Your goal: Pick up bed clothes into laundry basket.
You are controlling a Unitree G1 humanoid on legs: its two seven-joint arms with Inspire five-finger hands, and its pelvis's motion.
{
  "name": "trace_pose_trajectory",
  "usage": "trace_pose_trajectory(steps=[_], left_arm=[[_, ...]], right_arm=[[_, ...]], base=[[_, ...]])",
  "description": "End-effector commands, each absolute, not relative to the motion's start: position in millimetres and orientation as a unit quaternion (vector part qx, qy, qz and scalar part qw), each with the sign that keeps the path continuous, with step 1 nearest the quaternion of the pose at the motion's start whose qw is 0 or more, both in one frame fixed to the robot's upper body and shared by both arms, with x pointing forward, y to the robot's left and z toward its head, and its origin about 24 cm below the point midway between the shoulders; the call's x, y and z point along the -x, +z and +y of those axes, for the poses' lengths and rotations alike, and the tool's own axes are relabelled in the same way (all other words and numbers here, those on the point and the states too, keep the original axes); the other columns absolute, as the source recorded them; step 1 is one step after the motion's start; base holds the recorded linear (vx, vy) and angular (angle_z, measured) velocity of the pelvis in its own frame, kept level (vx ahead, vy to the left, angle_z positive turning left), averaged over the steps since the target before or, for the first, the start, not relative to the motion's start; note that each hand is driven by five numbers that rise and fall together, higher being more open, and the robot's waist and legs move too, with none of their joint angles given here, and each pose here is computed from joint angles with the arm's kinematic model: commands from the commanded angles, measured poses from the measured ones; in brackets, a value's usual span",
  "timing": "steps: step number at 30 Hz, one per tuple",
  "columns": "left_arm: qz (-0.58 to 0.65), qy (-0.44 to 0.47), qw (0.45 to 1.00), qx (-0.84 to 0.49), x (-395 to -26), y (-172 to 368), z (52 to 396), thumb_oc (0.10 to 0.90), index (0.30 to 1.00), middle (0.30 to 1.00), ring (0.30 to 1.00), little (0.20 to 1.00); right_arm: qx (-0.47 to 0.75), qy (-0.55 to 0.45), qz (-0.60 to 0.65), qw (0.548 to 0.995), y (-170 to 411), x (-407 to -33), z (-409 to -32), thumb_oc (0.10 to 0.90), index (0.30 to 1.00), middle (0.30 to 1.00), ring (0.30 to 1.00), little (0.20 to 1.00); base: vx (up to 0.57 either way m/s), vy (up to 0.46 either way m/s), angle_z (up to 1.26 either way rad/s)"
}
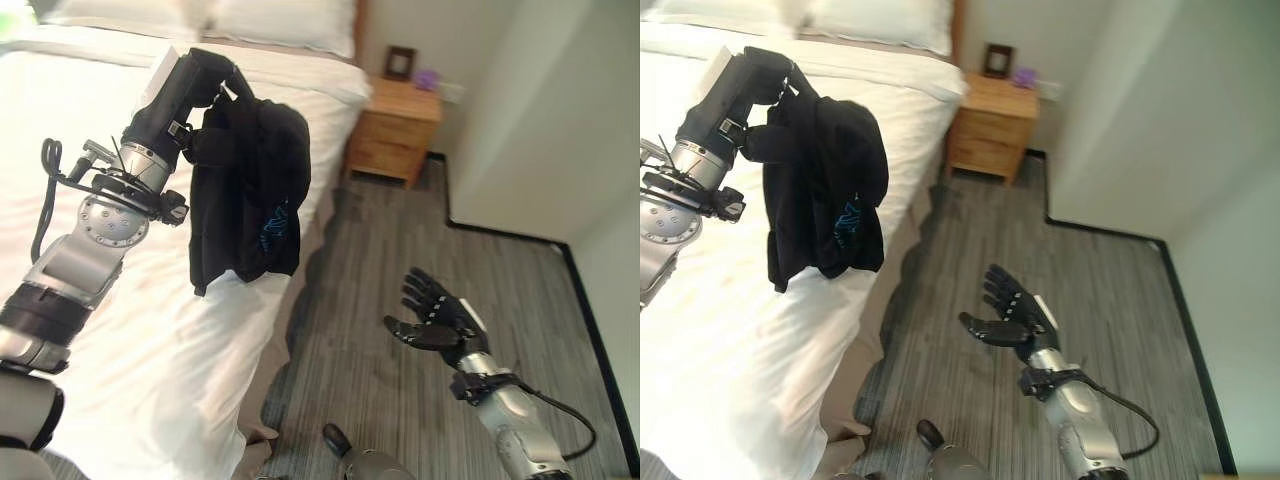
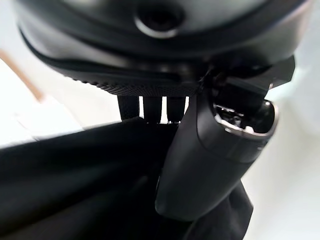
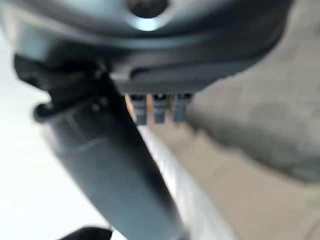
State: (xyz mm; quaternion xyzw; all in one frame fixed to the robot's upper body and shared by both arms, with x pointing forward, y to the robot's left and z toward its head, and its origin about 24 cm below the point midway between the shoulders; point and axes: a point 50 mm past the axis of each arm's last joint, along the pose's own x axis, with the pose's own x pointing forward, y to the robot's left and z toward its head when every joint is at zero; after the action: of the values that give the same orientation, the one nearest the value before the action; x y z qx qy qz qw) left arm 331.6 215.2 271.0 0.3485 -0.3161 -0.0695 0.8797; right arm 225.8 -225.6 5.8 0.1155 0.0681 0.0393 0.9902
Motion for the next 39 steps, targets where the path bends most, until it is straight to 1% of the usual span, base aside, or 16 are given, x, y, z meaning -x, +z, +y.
trace_pose_trajectory(steps=[1, 3, 8, 9, 12, 15, 18, 20, 21, 22, 23, 26, 27, 30, 36, 39], left_arm=[[-0.459, -0.036, 0.851, -0.253, -307, 323, 219, 0.4, 0.3, 0.3, 0.3, 0.3], [-0.456, -0.03, 0.853, -0.251, -308, 321, 221, 0.4, 0.3, 0.3, 0.3, 0.3], [-0.451, -0.039, 0.857, -0.247, -307, 327, 225, 0.4, 0.3, 0.3, 0.3, 0.3], [-0.457, -0.03, 0.847, -0.27, -305, 338, 226, 0.4, 0.3, 0.3, 0.3, 0.3], [-0.462, -0.022, 0.843, -0.275, -298, 344, 233, 0.4, 0.3, 0.3, 0.3, 0.3], [-0.474, 0.008, 0.823, -0.313, -280, 348, 249, 0.4, 0.3, 0.3, 0.3, 0.3], [-0.472, 0.013, 0.83, -0.296, -281, 341, 252, 0.4, 0.3, 0.3, 0.3, 0.3], [-0.467, 0.0, 0.841, -0.272, -279, 331, 251, 0.4, 0.3, 0.3, 0.3, 0.3], [-0.457, 0.002, 0.846, -0.275, -280, 327, 255, 0.4, 0.3, 0.3, 0.3, 0.3], [-0.454, 0.025, 0.849, -0.268, -276, 323, 265, 0.4, 0.3, 0.3, 0.3, 0.3], [-0.463, 0.027, 0.843, -0.272, -273, 327, 264, 0.4, 0.3, 0.3, 0.3, 0.3], [-0.467, 0.013, 0.844, -0.262, -275, 328, 259, 0.4, 0.3, 0.3, 0.3, 0.3], [-0.47, -0.002, 0.848, -0.244, -281, 328, 250, 0.4, 0.3, 0.3, 0.3, 0.3], [-0.443, -0.036, 0.869, -0.217, -298, 311, 232, 0.4, 0.3, 0.3, 0.3, 0.3], [-0.409, -0.048, 0.888, -0.206, -306, 293, 229, 0.4, 0.3, 0.3, 0.3, 0.3], [-0.396, -0.081, 0.893, -0.196, -315, 281, 208, 0.4, 0.3, 0.3, 0.3, 0.3]], right_arm=[[-0.085, 0.068, 0.038, 0.993, 18, -218, -226, 0.8, 0.9, 0.9, 0.9, 0.9], [-0.081, 0.068, 0.045, 0.993, 15, -215, -225, 0.8, 0.9, 0.9, 0.9, 0.9], [-0.079, 0.056, 0.039, 0.995, 17, -214, -228, 0.8, 0.9, 0.9, 0.9, 0.9], [-0.077, 0.045, 0.013, 0.996, 26, -220, -229, 0.8, 0.9, 0.9, 0.9, 0.9], [-0.085, 0.044, -0.014, 0.995, 35, -230, -223, 0.8, 0.9, 0.9, 0.9, 0.9], [-0.079, 0.075, -0.067, 0.992, 57, -242, -209, 0.8, 0.9, 0.9, 0.9, 0.9], [-0.077, 0.075, -0.066, 0.992, 58, -239, -211, 0.8, 0.9, 0.9, 0.9, 0.9], [-0.045, 0.084, -0.06, 0.994, 60, -242, -213, 0.8, 0.9, 0.9, 0.9, 0.9], [-0.032, 0.092, -0.06, 0.993, 62, -246, -211, 0.8, 0.9, 0.9, 0.9, 0.9], [-0.041, 0.098, -0.048, 0.993, 57, -245, -213, 0.8, 0.9, 0.9, 0.9, 0.9], [-0.022, 0.111, -0.023, 0.993, 49, -241, -212, 0.8, 0.9, 0.9, 0.9, 0.9], [-0.028, 0.105, -0.014, 0.994, 43, -239, -213, 0.8, 0.9, 0.9, 0.9, 0.9], [-0.044, 0.093, -0.003, 0.995, 37, -235, -214, 0.8, 0.9, 0.9, 0.9, 0.9], [-0.05, 0.104, 0.011, 0.993, 31, -230, -208, 0.8, 0.9, 0.9, 0.9, 0.9], [-0.059, 0.11, -0.001, 0.992, 35, -239, -201, 0.8, 0.9, 0.9, 0.9, 0.9], [-0.057, 0.104, -0.004, 0.993, 36, -238, -203, 0.8, 0.9, 0.9, 0.9, 0.9]], base=[[-0.24, 0.091, -1.59], [-0.36, 0.035, -1.81], [-0.41, 0.012, -0.89], [-0.26, -0.01, -0.91], [-0.25, -0.037, -1.44], [-0.28, -0.243, -2.14], [-0.13, -0.476, -1.82], [-0.05, -0.203, -1.89], [0.12, -0.158, -4.53], [0.12, -0.122, -4.72], [0.07, -0.041, -2.1], [0.03, 0.091, -1.19], [0.07, 0.113, -1.74], [0.06, 0.094, 0.7], [0.04, 0.042, 0.18], [0.07, 0.041, 0.3]])
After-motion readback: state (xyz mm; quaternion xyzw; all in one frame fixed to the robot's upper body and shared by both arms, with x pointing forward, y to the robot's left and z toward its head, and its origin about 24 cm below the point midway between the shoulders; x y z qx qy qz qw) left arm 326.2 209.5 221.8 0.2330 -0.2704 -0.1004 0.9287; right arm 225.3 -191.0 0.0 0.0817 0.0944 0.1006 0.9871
